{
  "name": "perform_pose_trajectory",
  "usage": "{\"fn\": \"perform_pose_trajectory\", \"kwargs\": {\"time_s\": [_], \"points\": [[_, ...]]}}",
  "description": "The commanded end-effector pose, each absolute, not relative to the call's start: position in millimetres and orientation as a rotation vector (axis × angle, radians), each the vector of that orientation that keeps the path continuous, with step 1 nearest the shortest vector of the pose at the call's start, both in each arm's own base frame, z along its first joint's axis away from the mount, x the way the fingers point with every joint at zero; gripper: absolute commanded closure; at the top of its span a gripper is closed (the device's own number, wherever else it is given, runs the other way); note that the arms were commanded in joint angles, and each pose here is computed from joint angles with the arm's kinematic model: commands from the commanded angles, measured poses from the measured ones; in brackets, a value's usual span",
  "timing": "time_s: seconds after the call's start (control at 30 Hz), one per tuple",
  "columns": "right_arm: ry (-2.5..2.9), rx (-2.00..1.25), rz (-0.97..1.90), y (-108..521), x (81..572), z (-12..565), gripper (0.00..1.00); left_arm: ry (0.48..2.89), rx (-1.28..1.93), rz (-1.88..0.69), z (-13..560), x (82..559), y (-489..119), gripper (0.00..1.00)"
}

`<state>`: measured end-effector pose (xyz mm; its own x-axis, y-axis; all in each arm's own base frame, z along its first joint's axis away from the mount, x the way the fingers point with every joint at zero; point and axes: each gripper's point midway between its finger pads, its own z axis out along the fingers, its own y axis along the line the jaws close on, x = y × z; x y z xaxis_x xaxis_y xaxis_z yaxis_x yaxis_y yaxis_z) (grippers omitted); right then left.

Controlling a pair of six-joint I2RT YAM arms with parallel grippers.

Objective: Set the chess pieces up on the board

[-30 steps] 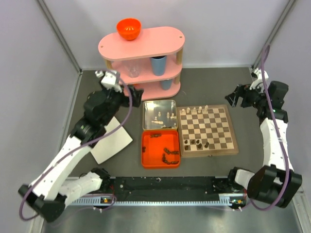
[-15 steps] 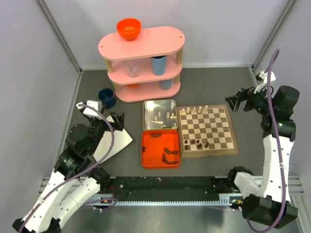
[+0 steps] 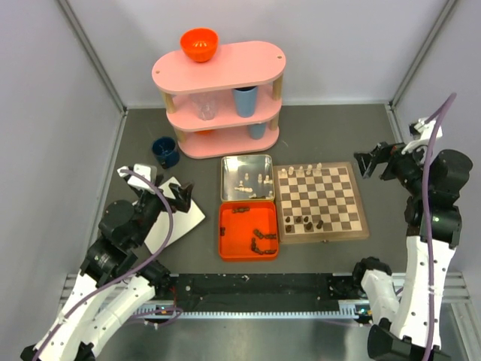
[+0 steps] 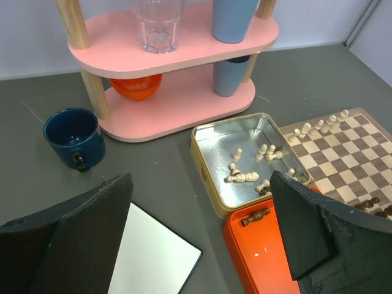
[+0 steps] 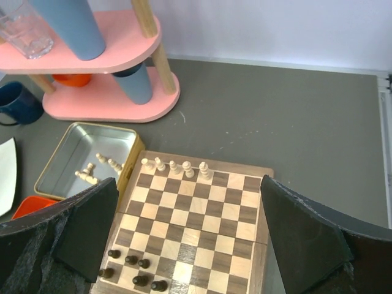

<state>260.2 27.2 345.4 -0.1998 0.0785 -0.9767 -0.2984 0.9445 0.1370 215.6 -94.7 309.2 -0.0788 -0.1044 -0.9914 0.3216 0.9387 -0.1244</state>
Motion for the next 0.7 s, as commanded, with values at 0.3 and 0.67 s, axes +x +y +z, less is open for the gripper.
{"fn": "perform_pose_trajectory", "kwargs": {"time_s": [0.3,0.67], "points": [[1.672,0.024,0.229,7,243,362,0.01,1.619,0.168,-0.421,307,208,-100,0.01],[1.693,0.038,0.239,4,252,351,0.01,1.630,0.165,-0.417,308,209,-100,0.01]]}}
